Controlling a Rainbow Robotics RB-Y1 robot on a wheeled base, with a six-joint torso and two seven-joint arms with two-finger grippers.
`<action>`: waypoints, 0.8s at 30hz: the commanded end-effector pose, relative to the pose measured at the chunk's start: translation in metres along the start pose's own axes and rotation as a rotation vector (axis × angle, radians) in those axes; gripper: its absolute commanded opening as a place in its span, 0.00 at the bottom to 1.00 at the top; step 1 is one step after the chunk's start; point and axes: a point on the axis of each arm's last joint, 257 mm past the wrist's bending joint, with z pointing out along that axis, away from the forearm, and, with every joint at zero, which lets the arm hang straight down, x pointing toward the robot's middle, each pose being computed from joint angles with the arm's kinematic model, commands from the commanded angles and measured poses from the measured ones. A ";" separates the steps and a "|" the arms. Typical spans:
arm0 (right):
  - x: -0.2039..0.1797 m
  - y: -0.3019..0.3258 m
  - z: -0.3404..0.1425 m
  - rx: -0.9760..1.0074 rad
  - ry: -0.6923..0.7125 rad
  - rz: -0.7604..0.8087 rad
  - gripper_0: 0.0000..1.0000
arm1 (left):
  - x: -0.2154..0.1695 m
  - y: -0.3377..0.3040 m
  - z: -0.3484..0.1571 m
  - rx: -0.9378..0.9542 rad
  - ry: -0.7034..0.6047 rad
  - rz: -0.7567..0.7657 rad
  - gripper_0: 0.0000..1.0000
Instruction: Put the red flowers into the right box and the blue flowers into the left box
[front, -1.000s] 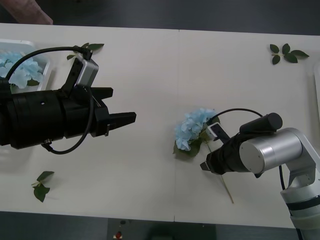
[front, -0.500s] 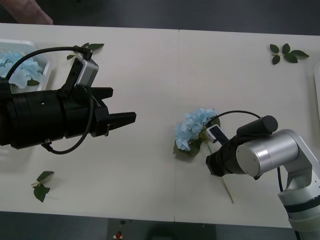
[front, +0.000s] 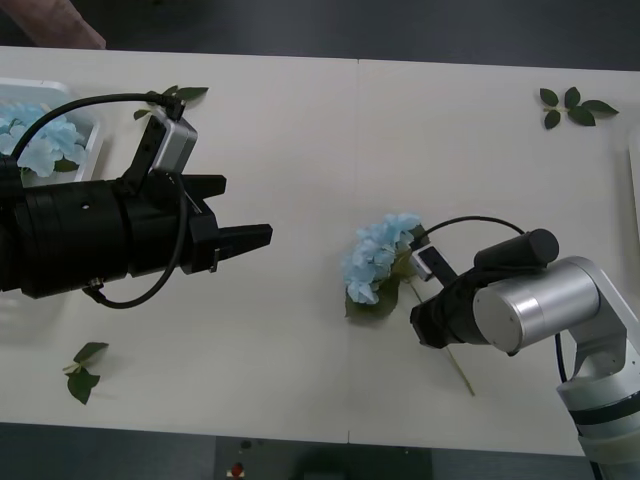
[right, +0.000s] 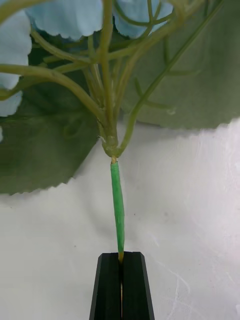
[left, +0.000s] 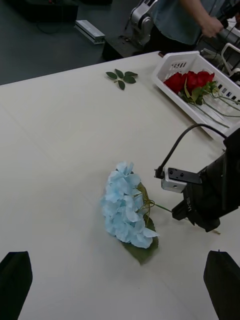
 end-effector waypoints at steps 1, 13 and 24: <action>-0.028 0.004 -0.040 -0.012 -0.086 0.025 0.00 | -0.007 -0.002 -0.002 0.000 -0.026 0.023 1.00; -0.085 0.012 -0.147 -0.273 -0.342 0.154 0.00 | -0.007 -0.002 -0.002 0.000 -0.026 0.023 1.00; -0.131 0.055 -0.240 -0.831 -0.514 0.269 0.00 | -0.007 -0.002 -0.002 0.000 -0.026 0.023 1.00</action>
